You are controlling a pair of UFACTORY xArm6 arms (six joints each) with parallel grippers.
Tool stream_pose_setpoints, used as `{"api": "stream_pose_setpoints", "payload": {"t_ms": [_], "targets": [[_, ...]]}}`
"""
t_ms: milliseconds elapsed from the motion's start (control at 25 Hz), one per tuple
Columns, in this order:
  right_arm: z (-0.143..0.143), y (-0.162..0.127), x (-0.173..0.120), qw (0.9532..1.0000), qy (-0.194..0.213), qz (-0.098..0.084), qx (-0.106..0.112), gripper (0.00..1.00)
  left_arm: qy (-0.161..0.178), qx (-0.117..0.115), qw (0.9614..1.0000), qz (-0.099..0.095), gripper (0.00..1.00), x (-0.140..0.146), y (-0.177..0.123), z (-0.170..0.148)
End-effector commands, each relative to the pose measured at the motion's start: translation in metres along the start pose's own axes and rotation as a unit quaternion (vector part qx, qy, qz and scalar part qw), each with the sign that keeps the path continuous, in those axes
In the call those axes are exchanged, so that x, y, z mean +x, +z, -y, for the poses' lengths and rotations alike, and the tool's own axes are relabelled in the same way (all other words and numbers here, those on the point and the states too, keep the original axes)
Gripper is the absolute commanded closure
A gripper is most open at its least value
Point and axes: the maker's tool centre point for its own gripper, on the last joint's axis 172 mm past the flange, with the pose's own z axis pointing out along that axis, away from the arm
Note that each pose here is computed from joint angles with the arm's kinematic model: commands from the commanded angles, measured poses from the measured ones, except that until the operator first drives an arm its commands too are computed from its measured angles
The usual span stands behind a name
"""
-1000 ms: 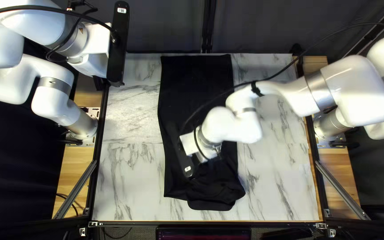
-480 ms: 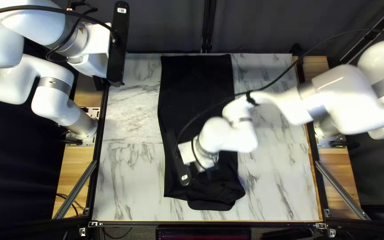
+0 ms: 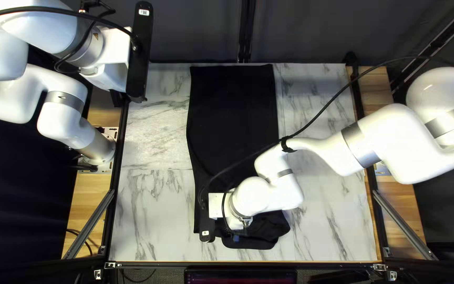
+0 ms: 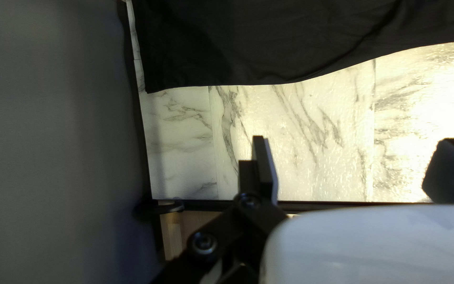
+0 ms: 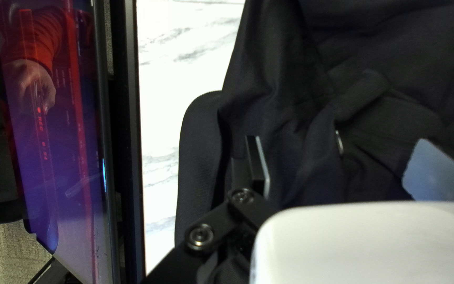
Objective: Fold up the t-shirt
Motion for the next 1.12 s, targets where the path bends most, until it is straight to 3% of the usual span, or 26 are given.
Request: {"api": "stream_pose_setpoints", "payload": {"t_ms": [40,200,360,720,840,920,960,1120], "targets": [[-0.014,0.006,0.001,0.9997,0.018,0.006,-0.016,0.00,0.000,0.000,1.0000,0.000,0.00,0.000,0.000,0.000],[-0.015,0.009,0.001,0.9981,0.056,0.007,-0.024,0.00,0.000,0.000,1.0000,0.000,0.00,0.000,0.000,0.000],[-0.023,0.011,-0.001,0.9959,0.085,0.016,-0.028,0.16,0.000,0.000,1.0000,0.000,0.00,0.000,0.000,0.000],[-0.034,0.024,0.003,0.9910,0.127,0.039,-0.019,0.33,0.000,0.000,1.0000,0.000,0.00,0.000,0.000,0.000],[-0.033,0.029,0.006,0.9900,0.132,0.048,-0.015,0.60,0.000,0.000,1.0000,0.000,0.00,0.000,0.000,0.000],[-0.036,0.031,0.004,0.9894,0.134,0.054,-0.012,0.87,0.000,0.000,1.0000,0.000,0.00,0.000,0.000,0.000],[-0.036,0.031,0.004,0.9893,0.134,0.056,-0.011,0.95,0.000,0.000,1.0000,0.000,0.00,0.000,0.000,0.000],[-0.034,0.027,0.004,0.9890,0.136,0.056,-0.009,0.98,0.000,0.000,1.0000,0.000,0.00,0.000,0.000,0.000]]}}
